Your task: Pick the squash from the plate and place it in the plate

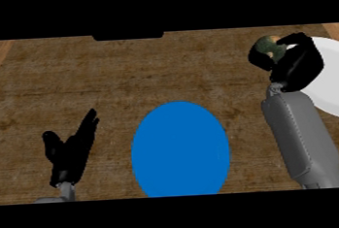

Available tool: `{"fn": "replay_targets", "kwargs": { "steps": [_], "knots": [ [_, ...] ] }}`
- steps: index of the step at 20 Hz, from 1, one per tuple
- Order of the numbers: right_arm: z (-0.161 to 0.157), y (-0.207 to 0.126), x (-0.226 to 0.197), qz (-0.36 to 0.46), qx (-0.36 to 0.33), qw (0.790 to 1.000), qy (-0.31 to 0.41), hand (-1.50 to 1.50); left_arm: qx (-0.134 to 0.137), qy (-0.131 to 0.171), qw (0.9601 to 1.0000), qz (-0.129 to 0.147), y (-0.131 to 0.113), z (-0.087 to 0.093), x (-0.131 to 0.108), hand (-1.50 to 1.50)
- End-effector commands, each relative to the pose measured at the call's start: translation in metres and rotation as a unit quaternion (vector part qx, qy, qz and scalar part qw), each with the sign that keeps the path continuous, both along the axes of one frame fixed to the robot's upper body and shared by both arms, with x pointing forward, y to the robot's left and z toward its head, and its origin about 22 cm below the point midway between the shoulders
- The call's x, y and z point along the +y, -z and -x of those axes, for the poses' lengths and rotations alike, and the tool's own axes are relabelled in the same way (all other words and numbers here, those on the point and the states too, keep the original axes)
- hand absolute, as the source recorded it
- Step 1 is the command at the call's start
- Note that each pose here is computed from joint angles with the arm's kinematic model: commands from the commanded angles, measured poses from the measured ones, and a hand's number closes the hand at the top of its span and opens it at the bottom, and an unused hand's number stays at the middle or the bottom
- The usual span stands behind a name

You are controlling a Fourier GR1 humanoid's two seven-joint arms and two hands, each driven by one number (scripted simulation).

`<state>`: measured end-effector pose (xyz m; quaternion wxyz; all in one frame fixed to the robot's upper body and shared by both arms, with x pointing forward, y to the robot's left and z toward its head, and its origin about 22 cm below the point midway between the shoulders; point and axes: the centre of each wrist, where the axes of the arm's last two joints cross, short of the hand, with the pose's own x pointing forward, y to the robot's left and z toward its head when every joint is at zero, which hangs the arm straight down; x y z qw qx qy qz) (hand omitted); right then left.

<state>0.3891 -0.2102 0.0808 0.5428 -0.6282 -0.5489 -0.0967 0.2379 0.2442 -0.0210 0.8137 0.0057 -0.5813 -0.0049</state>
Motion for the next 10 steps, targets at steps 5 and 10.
{"fn": "replay_targets", "kwargs": {
  "steps": [5,10],
  "knots": [
    [0.006,0.017,-0.109,0.030,-0.047,0.993,0.105,1.50,0.023,0.006,0.9997,0.009,0.008,-0.001,0.013,0.00],
    [0.019,0.023,-0.168,0.027,-0.051,0.990,0.130,1.50,0.019,0.018,0.9996,0.004,0.008,0.009,-0.007,0.00]
  ]
}}
